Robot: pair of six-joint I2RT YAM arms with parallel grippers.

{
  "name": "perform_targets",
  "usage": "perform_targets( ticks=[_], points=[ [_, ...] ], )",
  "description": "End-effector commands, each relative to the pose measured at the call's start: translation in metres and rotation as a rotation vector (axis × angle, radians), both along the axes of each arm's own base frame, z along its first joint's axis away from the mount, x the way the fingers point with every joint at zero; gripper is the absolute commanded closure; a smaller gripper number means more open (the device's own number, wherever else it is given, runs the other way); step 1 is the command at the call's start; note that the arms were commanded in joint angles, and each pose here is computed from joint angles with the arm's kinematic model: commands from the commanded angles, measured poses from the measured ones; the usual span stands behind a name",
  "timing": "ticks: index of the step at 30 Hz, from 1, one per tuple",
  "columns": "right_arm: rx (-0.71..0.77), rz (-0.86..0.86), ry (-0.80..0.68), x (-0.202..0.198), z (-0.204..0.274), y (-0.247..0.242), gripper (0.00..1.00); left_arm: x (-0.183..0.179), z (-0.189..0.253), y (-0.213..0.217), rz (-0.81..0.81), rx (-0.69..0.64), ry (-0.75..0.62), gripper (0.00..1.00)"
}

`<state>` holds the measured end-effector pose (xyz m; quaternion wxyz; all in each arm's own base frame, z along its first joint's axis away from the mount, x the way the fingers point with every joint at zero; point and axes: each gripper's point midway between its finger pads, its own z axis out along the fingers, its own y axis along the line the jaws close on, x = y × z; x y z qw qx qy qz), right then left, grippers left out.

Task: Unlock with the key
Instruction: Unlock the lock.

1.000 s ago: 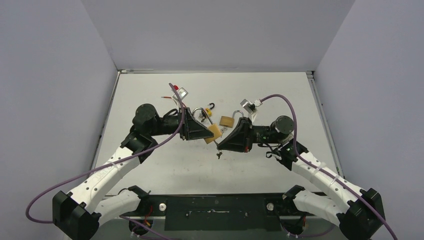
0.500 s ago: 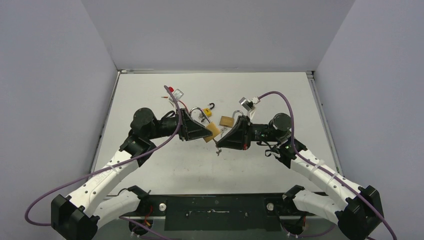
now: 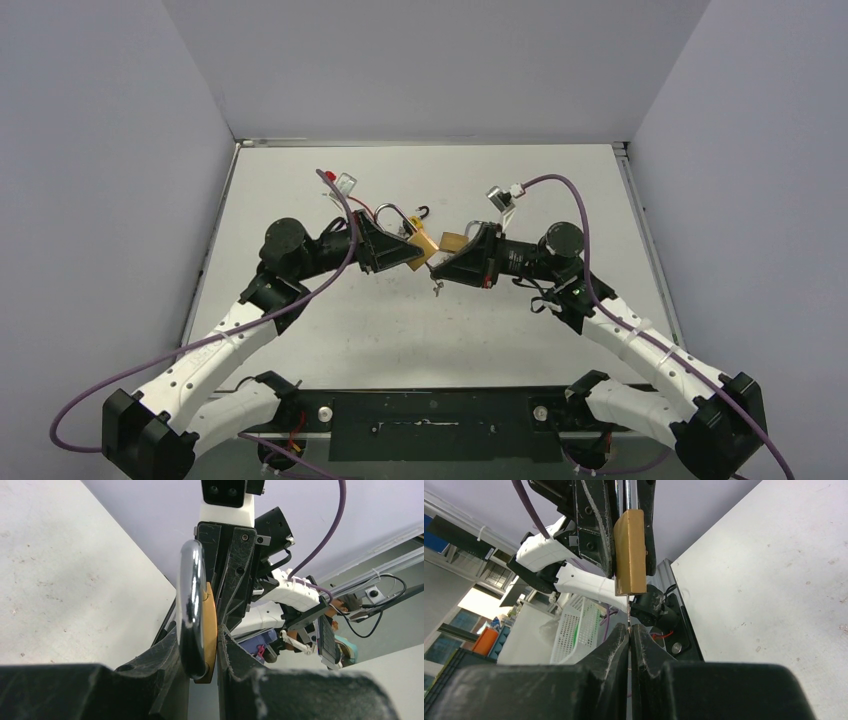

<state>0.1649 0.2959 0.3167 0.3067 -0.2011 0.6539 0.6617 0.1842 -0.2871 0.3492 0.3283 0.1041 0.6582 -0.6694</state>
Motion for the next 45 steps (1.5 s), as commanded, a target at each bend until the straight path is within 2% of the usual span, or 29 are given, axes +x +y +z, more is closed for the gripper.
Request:
perform_targets(
  ticks=[1,7,11,14,17,21,24,27,30,36,41,45],
  points=[
    [0.141,-0.271,-0.079,0.057,0.052,-0.007,1.00,-0.054,0.013,-0.006,-0.226,-0.027,-0.054,1.00],
    [0.101,-0.026,-0.256,0.030,0.058,0.006,1.00,-0.069,-0.003,-0.006,-0.323,0.035,-0.073,1.00],
    [0.056,-0.058,-0.304,0.036,0.053,0.004,1.00,-0.070,0.000,-0.005,-0.321,0.024,-0.069,1.00],
    [0.045,-0.083,-0.272,0.044,0.049,0.006,1.00,-0.070,0.008,-0.006,-0.315,-0.027,-0.064,1.00],
    [0.034,-0.127,-0.229,0.051,0.037,0.005,0.98,-0.055,0.012,-0.005,-0.226,-0.020,-0.064,1.00],
    [0.037,-0.174,-0.199,0.044,0.014,-0.006,0.65,-0.023,0.020,0.003,-0.005,-0.045,-0.104,1.00],
    [0.090,-0.189,-0.187,0.028,0.009,-0.017,0.40,-0.012,0.025,0.009,0.086,-0.085,-0.145,1.00],
    [0.164,-0.199,-0.178,0.015,0.012,-0.026,0.32,-0.010,0.025,0.008,0.089,-0.091,-0.159,1.00],
    [0.213,-0.209,-0.156,0.011,0.016,-0.030,0.32,-0.011,0.024,0.005,0.056,-0.097,-0.162,1.00],
    [0.265,-0.139,-0.129,0.004,0.023,-0.022,0.42,-0.012,0.023,0.004,0.048,-0.112,-0.162,1.00],
    [0.271,-0.083,-0.110,-0.003,0.021,-0.011,0.63,-0.012,0.023,0.006,0.059,-0.131,-0.151,1.00],
    [0.273,-0.073,-0.101,-0.006,0.020,-0.008,0.64,-0.011,0.023,0.006,0.063,-0.144,-0.151,1.00]
  ],
)
